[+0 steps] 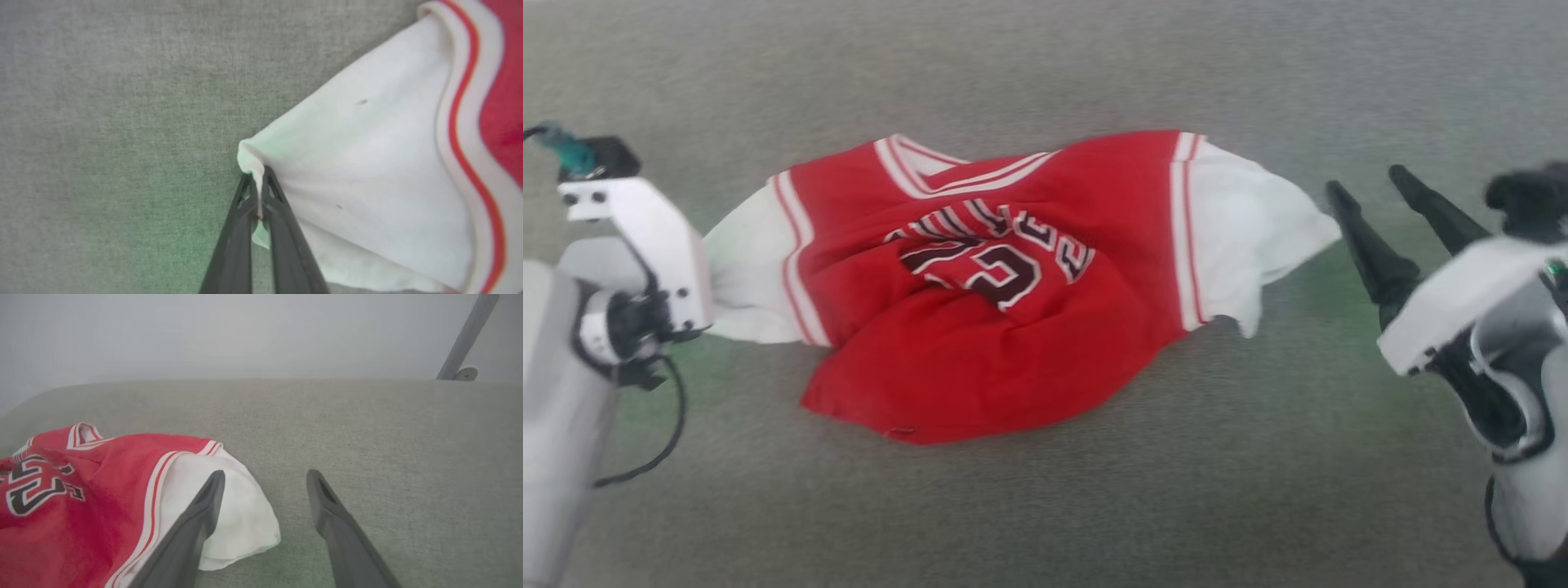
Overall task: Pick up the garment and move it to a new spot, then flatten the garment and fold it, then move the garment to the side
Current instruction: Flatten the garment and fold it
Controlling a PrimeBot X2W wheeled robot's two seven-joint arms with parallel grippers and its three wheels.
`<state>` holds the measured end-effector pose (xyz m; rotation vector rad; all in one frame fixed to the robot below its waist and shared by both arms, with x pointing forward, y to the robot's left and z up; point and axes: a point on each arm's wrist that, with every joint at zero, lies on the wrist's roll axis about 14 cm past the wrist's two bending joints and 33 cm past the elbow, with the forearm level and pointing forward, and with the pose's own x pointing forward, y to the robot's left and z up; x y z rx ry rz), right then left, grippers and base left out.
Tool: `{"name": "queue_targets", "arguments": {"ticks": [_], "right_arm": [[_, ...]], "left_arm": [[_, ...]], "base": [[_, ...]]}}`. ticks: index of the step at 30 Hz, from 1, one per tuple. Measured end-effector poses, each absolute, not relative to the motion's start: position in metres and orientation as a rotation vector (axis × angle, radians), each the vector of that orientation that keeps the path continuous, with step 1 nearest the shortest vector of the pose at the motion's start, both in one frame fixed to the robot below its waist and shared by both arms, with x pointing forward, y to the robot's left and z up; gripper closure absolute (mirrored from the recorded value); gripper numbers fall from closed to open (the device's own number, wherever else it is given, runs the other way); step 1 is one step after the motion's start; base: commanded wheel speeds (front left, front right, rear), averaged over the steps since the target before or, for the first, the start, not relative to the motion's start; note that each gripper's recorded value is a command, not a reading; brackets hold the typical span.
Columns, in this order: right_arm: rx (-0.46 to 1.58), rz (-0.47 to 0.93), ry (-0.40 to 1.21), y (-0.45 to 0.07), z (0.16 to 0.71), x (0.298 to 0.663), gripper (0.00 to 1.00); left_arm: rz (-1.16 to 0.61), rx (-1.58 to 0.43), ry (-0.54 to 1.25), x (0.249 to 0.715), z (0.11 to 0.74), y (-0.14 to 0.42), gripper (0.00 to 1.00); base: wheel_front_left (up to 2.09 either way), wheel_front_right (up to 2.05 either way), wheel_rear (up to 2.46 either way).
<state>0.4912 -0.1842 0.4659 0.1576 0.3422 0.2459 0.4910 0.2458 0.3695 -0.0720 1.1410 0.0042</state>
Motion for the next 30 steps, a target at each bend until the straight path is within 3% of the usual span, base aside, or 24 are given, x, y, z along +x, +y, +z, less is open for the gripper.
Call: {"name": "queue_targets", "arguments": {"ticks": [13, 14, 15, 22, 27, 30], "right_arm": [[-0.015, 0.392, 0.859, -0.150, 0.382, 0.502, 0.00], [-0.024, 0.404, 0.902, -0.147, 0.376, 0.501, 0.29], [-0.035, 0.413, 0.935, -0.145, 0.372, 0.502, 1.00], [-0.050, 0.456, 1.000, -0.133, 0.375, 0.506, 1.00], [-0.026, 0.479, 0.940, -0.126, 0.407, 0.508, 1.00], [-0.019, 0.474, 0.807, -0.125, 0.455, 0.527, 1.00]], "left_arm": [[0.003, -0.101, 1.097, 0.490, 0.371, 0.248, 1.00], [0.007, -0.104, 1.095, 0.489, 0.370, 0.250, 1.00], [0.008, -0.108, 1.092, 0.489, 0.369, 0.251, 1.00], [0.040, -0.146, 1.036, 0.490, 0.376, 0.256, 1.00], [0.039, -0.135, 0.945, 0.500, 0.410, 0.259, 1.00], [0.035, -0.106, 0.847, 0.514, 0.451, 0.264, 1.00]], "base": [[0.00, 0.00, 0.00], [0.00, 0.00, 0.00], [0.00, 0.00, 0.00], [0.00, 0.00, 0.00], [0.00, 0.00, 0.00], [0.00, 0.00, 0.00]]}}
